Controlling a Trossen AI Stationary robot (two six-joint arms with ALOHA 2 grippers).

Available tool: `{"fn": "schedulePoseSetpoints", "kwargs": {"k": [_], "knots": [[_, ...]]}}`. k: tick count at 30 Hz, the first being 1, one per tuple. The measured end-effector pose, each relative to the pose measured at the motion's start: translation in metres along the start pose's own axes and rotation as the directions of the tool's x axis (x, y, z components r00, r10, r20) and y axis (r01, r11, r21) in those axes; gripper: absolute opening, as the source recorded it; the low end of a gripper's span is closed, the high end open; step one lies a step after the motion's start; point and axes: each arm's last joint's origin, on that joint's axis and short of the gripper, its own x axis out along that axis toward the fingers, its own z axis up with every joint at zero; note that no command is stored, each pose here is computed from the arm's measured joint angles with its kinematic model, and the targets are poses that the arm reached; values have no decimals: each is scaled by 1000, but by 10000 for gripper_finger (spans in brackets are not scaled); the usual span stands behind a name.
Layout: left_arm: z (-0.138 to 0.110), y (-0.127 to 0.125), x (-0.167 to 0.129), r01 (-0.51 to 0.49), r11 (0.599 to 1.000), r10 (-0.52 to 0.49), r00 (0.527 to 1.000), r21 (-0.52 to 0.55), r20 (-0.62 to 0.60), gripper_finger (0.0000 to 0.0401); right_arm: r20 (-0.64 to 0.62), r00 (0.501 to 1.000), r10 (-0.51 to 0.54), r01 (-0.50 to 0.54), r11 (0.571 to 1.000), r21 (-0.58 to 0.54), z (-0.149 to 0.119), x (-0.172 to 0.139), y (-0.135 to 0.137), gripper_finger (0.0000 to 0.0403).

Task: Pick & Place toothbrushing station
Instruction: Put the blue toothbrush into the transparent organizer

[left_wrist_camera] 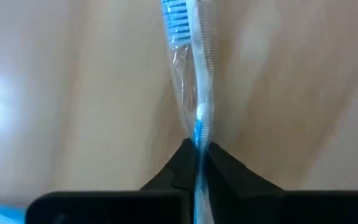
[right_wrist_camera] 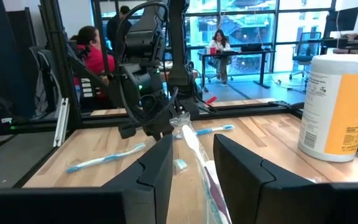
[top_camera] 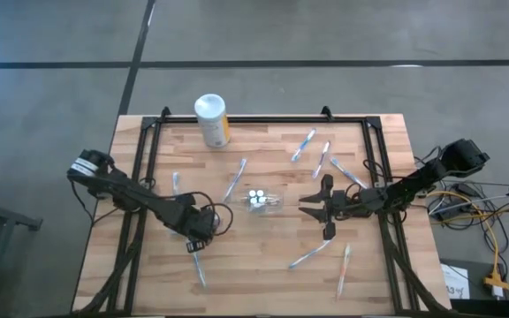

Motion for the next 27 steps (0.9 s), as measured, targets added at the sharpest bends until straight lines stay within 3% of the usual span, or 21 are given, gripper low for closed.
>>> {"fn": "schedulePoseSetpoints", "kwargs": {"k": [7, 12, 16, 21, 27], "knots": [[10, 6, -39, -51, 996, 71, 953, -78, 295, 10, 0, 1000, 0, 0, 1000, 0, 0, 0, 0, 116], [15, 7, -71, -37, 988, 117, 812, -150, 572, 8, 0, 1000, 0, 0, 1000, 0, 0, 0, 0, 118], [19, 2, -94, -54, 981, 180, 616, -187, 767, 1, 0, 1000, 1, -1, 1000, 0, 0, 0, 0, 112], [25, -4, -100, -77, 979, 205, 393, -190, 897, 1, 0, 1000, 19, -19, 1000, 0, 0, 0, 1, 107], [18, 3, -71, 97, 973, 198, 132, -212, 971, 0, 3, 1000, 20, -20, 1000, -6, 1, 0, 1, 111]]}}
